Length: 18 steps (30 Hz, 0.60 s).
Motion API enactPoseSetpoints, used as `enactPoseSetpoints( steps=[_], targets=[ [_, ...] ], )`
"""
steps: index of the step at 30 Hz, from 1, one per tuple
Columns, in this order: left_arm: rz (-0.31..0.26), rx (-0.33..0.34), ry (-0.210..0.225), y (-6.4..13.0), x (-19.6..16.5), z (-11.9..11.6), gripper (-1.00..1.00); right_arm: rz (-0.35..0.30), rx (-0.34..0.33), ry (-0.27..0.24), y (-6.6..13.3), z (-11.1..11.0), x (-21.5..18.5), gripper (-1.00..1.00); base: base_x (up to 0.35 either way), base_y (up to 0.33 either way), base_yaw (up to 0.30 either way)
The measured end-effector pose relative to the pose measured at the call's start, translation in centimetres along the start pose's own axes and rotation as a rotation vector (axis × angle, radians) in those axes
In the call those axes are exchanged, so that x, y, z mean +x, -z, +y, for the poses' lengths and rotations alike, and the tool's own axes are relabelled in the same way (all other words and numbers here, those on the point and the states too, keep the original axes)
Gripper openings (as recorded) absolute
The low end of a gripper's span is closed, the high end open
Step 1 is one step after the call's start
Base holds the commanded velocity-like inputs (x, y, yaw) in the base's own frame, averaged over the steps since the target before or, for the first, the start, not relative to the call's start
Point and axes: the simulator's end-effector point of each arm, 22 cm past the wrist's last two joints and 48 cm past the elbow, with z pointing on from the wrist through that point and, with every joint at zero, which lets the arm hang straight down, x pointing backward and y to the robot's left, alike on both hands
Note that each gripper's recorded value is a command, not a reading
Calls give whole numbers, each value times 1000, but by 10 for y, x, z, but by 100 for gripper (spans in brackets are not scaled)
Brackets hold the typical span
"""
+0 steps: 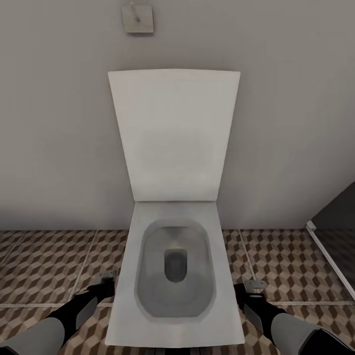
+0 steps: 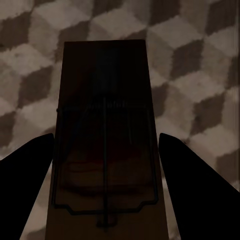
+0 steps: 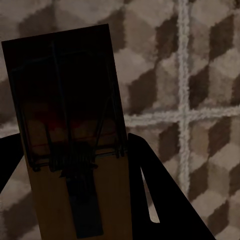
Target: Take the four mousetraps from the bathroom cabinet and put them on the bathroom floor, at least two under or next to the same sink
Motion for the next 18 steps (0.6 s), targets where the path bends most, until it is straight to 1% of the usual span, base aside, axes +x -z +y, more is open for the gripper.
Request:
enactPoseSetpoints(
  steps=[18],
  targets=[
    [8,17,0,0,1,-10,-100,-1,-2,5,0,1,0,-100,0,0,0]
  ],
)
